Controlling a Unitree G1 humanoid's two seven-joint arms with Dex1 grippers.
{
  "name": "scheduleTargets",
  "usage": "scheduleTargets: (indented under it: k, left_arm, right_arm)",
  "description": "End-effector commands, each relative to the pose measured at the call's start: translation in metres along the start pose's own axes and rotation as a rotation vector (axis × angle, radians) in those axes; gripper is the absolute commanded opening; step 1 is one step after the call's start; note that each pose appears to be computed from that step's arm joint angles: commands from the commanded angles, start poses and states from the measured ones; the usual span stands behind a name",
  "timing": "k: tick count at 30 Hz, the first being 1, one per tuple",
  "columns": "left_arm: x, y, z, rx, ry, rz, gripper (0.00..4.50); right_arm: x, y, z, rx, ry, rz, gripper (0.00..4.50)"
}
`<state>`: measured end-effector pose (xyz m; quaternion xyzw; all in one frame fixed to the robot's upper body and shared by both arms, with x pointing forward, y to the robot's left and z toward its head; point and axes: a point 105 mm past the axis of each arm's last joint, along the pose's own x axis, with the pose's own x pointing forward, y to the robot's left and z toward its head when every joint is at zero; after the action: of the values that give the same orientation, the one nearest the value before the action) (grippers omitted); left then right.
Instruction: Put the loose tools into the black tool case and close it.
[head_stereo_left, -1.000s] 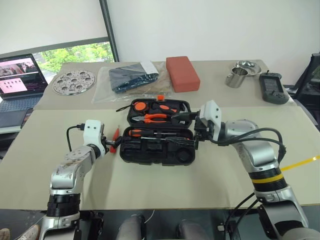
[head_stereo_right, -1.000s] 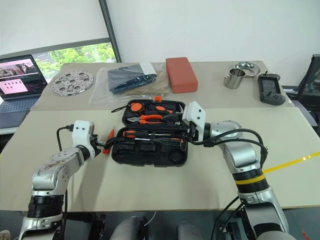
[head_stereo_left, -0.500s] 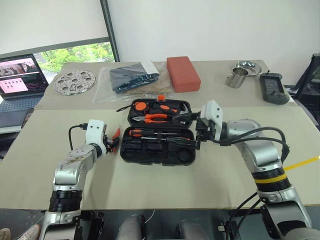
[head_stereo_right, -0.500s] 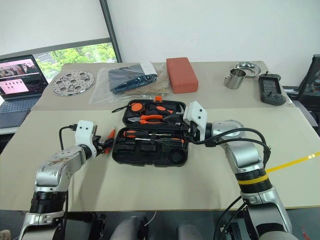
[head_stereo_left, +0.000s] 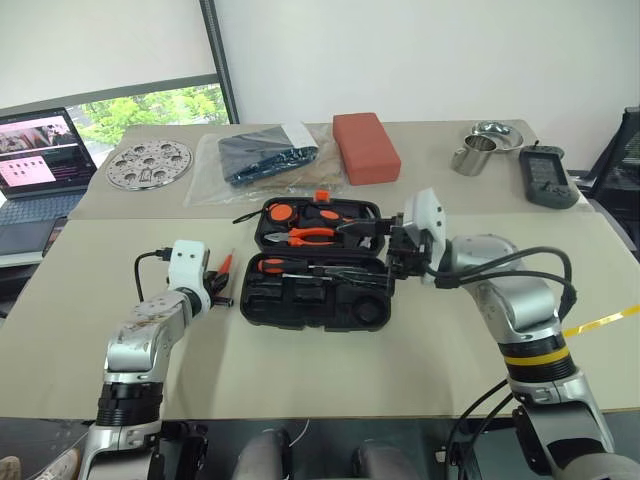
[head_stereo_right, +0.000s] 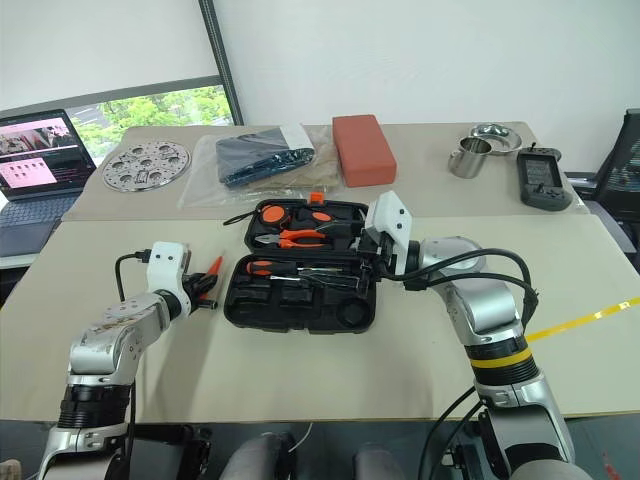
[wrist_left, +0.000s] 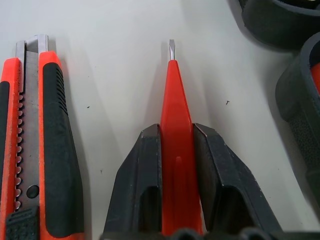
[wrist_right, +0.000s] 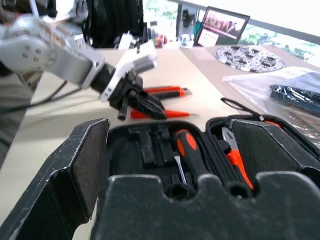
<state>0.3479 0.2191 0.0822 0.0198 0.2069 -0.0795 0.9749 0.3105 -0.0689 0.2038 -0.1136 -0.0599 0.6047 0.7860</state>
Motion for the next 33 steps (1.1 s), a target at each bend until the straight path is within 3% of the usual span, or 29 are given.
scheduleTargets:
  k: [1, 8, 12, 15, 21, 27, 33]
  left_arm:
    - [-0.009, 0.0, 0.032, 0.046, -0.145, -0.022, 0.47]
    - [-0.03, -0.017, 0.09, 0.16, -0.441, -0.266, 0.47]
    - [-0.045, -0.039, 0.107, 0.349, -0.494, -0.514, 0.47]
    - [-0.045, -0.058, 0.102, 0.552, -0.413, -0.724, 0.47]
    - [-0.028, -0.072, 0.095, 0.752, -0.263, -0.924, 0.47]
    - [-0.013, -0.078, 0.076, 0.853, -0.099, -1.043, 0.47]
    - [-0.007, -0.084, 0.064, 0.899, -0.04, -1.113, 0.47]
  right_arm:
    - [-0.001, -0.002, 0.02, -0.056, -0.042, -0.003, 4.5]
    - [-0.006, -0.006, 0.02, -0.054, -0.032, -0.026, 4.5]
    - [-0.009, -0.01, 0.018, -0.052, -0.02, -0.039, 4.5]
    - [-0.013, -0.014, 0.013, -0.054, 0.011, -0.054, 4.5]
    - [-0.022, -0.018, 0.004, -0.055, 0.071, -0.088, 4.5]
    - [-0.036, -0.007, -0.014, -0.019, 0.179, -0.075, 4.5]
    - [-0.045, -0.002, -0.02, 0.001, 0.217, -0.086, 4.5]
